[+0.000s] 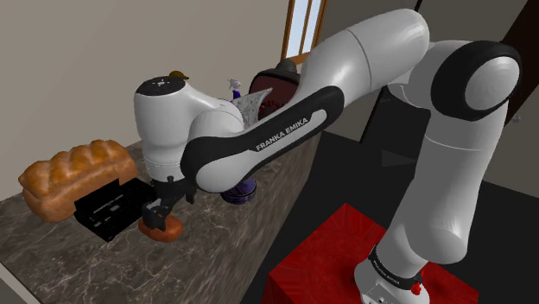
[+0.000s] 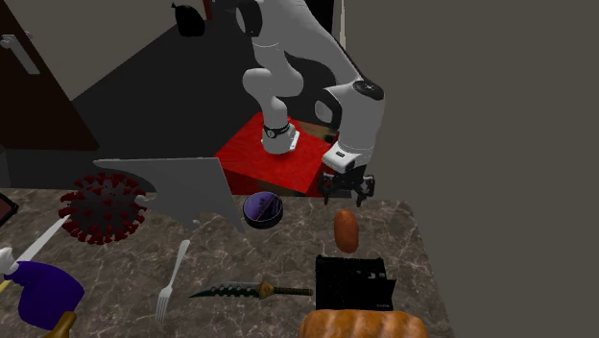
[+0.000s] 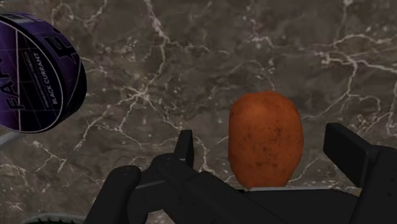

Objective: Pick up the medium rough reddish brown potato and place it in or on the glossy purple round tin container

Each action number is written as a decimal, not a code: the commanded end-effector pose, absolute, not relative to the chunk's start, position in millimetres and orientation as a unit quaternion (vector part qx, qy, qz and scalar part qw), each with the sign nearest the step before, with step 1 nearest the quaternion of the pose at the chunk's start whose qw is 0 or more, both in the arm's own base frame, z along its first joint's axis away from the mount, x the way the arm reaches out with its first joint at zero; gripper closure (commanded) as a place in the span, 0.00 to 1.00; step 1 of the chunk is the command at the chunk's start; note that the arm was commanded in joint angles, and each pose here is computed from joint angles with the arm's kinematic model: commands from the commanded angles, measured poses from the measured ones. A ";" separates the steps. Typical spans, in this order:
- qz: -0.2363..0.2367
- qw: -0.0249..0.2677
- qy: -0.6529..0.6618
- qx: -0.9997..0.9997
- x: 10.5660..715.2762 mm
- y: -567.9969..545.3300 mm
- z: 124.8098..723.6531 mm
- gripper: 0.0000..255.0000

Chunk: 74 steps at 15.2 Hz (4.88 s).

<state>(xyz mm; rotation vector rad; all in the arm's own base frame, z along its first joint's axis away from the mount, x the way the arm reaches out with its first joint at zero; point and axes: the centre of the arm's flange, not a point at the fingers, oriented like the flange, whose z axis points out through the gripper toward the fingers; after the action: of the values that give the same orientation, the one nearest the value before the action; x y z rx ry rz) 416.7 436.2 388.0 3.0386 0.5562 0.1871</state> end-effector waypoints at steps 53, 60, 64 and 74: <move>0.065 0.021 0.183 0.981 428.0 416.9 465.3 1.00; 0.065 0.021 0.183 0.981 432.5 324.8 471.3 1.00; 0.065 0.021 0.183 0.981 435.1 272.2 474.8 1.00; 0.065 0.021 0.183 0.981 439.2 187.1 459.3 1.00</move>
<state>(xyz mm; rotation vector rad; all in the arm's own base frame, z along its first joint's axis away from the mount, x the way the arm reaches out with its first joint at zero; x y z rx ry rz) 438.4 188.0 464.3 3.0397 0.5672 0.2019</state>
